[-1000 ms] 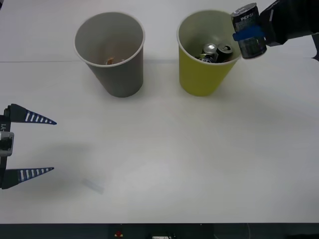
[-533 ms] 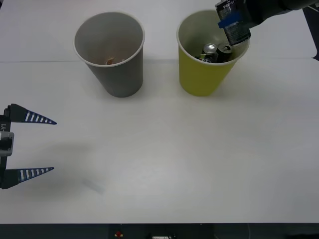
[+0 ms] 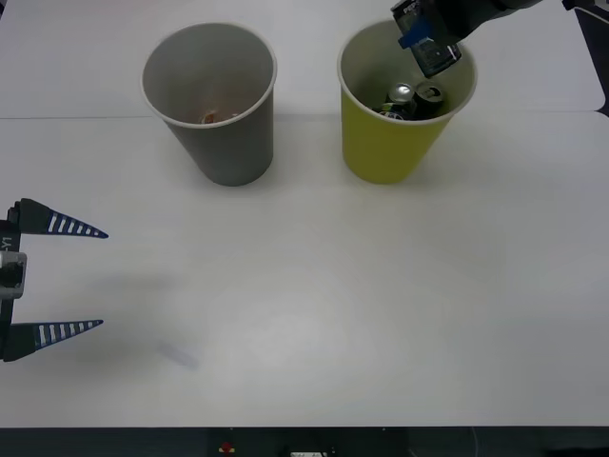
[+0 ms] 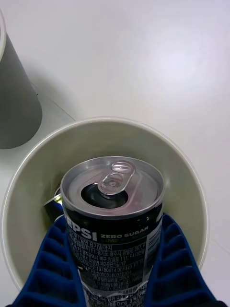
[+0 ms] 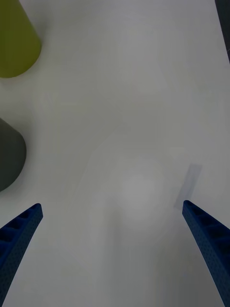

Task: Put the can into the green bin and the plastic bottle into the gray bin

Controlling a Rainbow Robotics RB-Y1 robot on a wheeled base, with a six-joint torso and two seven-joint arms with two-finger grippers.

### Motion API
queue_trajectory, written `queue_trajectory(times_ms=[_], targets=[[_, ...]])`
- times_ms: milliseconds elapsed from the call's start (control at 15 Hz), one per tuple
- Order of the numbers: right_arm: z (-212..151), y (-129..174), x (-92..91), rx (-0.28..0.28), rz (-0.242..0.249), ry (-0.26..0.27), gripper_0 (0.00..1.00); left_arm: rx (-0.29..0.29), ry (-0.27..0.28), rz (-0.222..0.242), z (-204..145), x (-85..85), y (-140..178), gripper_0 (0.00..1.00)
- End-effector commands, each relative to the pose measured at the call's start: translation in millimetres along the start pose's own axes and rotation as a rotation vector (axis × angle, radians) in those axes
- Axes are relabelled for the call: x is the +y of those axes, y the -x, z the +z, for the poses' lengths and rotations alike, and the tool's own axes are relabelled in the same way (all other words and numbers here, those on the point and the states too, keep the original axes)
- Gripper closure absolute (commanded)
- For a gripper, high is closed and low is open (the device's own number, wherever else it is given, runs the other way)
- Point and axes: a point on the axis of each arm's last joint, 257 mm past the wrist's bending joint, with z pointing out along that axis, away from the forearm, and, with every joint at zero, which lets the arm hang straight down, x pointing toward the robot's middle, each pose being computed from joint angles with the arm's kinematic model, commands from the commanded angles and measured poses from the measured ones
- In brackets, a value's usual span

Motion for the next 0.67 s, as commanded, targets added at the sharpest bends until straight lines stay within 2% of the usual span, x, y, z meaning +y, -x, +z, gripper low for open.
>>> queue_trajectory(times_ms=[67,333,400,533,667], targets=[[-1,2,0.3,-0.005,-0.036,0.001,0.02,0.0,0.0,0.0,0,0.0,0,0.0],[-2,0,3.9,-0.004,-0.032,0.022,0.0,0.0,0.0,0.0,0,0.0,0,0.0],[-6,0,7.3,-0.009,-0.027,0.044,0.0,0.0,0.0,0.0,0,0.0,0,0.0],[-21,9,6.9,-0.073,-0.037,0.069,0.0,0.0,0.0,0.0,0,0.0,0,0.0],[-32,5,10.6,-0.122,-0.054,0.093,0.0,0.0,0.0,0.0,0,0.0,0,0.0]])
